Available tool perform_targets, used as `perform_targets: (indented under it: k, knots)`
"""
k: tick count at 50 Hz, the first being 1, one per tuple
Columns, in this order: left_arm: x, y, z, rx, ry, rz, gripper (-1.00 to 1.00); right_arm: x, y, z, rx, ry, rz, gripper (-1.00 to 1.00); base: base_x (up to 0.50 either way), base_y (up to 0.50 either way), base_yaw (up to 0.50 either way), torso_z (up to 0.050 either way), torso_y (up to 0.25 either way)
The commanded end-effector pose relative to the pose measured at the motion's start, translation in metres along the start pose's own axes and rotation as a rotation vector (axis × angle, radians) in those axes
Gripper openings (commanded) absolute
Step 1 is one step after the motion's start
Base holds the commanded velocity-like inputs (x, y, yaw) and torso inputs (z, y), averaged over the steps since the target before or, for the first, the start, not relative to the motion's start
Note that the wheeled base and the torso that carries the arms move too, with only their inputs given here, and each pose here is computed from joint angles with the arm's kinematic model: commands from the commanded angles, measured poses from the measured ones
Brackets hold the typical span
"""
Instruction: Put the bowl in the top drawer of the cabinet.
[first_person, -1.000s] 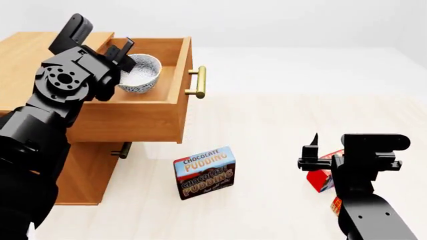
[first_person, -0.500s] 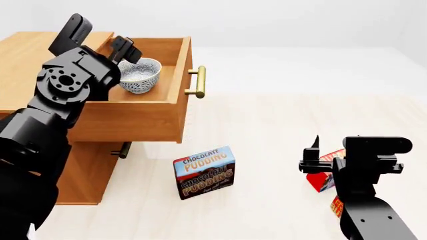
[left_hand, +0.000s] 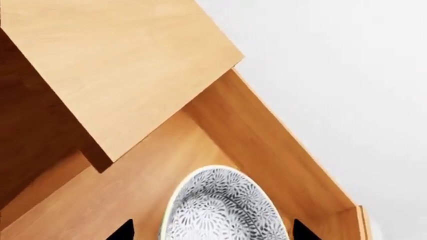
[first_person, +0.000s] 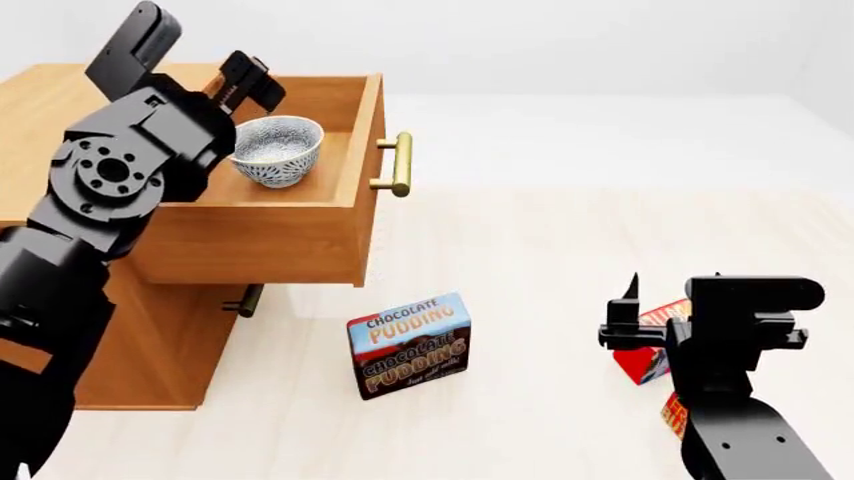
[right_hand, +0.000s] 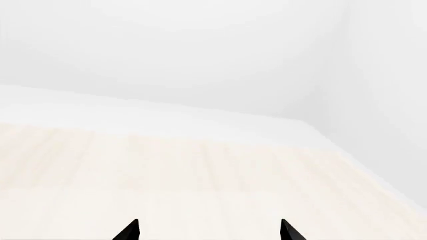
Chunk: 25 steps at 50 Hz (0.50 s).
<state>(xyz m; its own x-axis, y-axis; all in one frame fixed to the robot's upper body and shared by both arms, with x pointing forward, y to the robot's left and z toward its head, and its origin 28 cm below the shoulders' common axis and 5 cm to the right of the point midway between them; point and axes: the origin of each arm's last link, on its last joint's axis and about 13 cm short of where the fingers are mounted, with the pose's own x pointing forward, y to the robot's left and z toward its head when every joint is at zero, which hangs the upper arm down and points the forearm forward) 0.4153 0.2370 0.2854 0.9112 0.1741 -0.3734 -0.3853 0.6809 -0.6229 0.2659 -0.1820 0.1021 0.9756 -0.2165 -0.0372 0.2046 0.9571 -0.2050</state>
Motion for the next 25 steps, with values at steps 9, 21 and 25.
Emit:
perform_targets:
  k: [9,21,25]
  knots:
    - [-0.033,-0.017,0.02,-0.016,-0.06,-0.412,1.0,0.0,0.001,-0.003,-0.003,0.005,0.004,1.0,0.0,0.0,0.0,0.0,0.0]
    - [-0.059,-0.019,0.023,-0.037,-0.063,-0.676,1.0,0.001,0.001,-0.003,-0.004,0.007,0.004,1.0,0.0,0.0,0.0,0.0,0.0]
    - [-0.071,-0.015,0.018,0.003,-0.078,-0.786,1.0,0.001,0.002,-0.002,0.008,0.003,0.0,1.0,0.0,0.0,0.0,0.0,0.0]
